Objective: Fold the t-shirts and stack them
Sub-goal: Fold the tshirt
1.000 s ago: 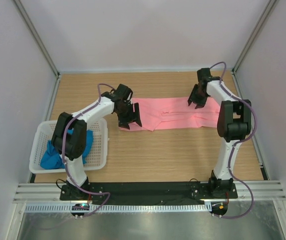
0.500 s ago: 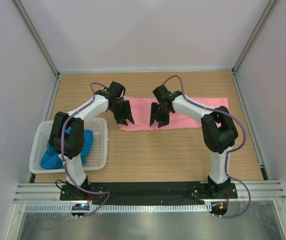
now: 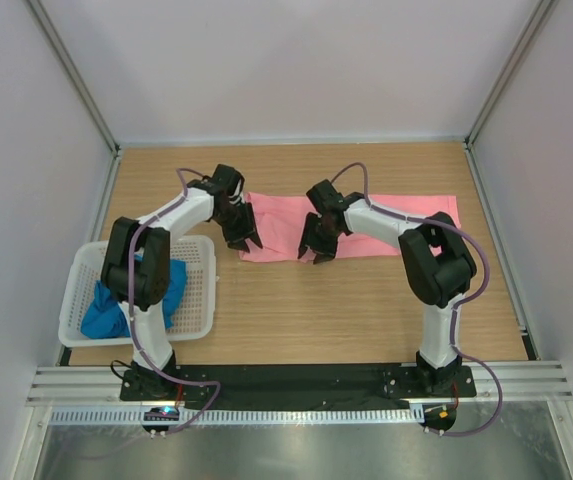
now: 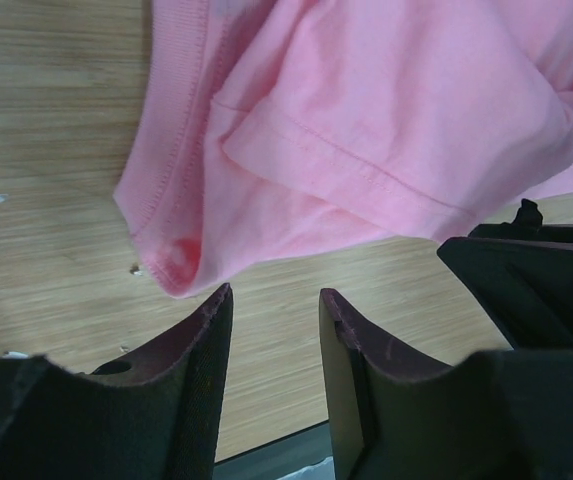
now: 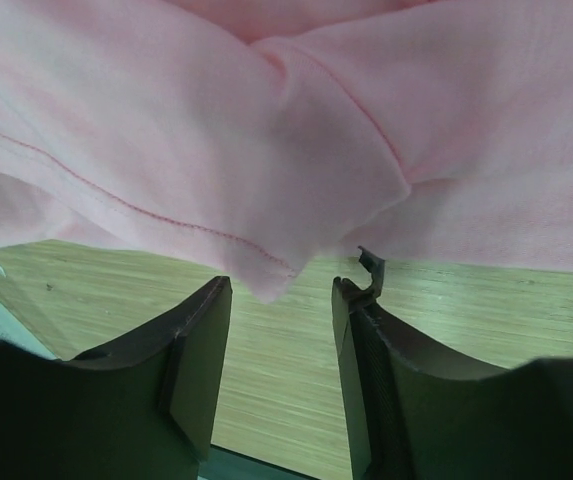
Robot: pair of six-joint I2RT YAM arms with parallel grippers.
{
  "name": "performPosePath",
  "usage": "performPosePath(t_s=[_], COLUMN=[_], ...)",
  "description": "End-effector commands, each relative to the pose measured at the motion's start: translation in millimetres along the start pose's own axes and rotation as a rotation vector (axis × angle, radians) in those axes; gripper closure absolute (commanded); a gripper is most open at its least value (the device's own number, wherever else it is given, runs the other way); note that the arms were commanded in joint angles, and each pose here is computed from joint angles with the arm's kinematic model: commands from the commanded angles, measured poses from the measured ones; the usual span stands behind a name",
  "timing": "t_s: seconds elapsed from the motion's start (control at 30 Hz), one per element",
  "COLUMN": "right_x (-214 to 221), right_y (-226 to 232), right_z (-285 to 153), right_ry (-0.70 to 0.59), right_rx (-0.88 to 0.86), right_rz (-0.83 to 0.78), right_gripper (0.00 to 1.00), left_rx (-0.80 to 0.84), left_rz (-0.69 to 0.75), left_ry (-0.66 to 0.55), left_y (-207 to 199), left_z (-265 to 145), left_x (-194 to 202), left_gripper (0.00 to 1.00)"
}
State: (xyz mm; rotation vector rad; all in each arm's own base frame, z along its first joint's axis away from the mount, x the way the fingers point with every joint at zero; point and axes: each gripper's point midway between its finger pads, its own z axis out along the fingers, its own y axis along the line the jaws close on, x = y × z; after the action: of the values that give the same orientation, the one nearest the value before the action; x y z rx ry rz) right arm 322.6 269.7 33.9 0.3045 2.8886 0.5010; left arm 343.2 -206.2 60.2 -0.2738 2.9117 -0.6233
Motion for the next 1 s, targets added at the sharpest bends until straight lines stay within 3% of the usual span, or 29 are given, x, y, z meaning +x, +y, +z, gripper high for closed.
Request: performPosePath(t_s=[0.0,0.57,0.8,0.97], right_x=[-3,-9,-14,-41], right_y=[7,9,17,29], right_z=[-4,7,-1,-28], right_ry=[-0.027,-0.040,-0.050,-0.111], right_rx=[-0.036,-0.029,-0.042,-0.089], right_rz=[0.045,0.080,0.088,0.121], right_gripper=[0.49,0.74,0.99,0.99], left_rx=[0.033,0.023,0.023,0.026], left_rz=[0.029,0.052,0.055,0.052], left_ry=[-0.051,-0.090,-0.102,-0.117], left_y=[-5,-2,-3,-4], left_z=[-19,-36,-39,-41], left_x=[-17,-13,-14,-16], left_gripper=[0.59,0.56,0.56,0.56])
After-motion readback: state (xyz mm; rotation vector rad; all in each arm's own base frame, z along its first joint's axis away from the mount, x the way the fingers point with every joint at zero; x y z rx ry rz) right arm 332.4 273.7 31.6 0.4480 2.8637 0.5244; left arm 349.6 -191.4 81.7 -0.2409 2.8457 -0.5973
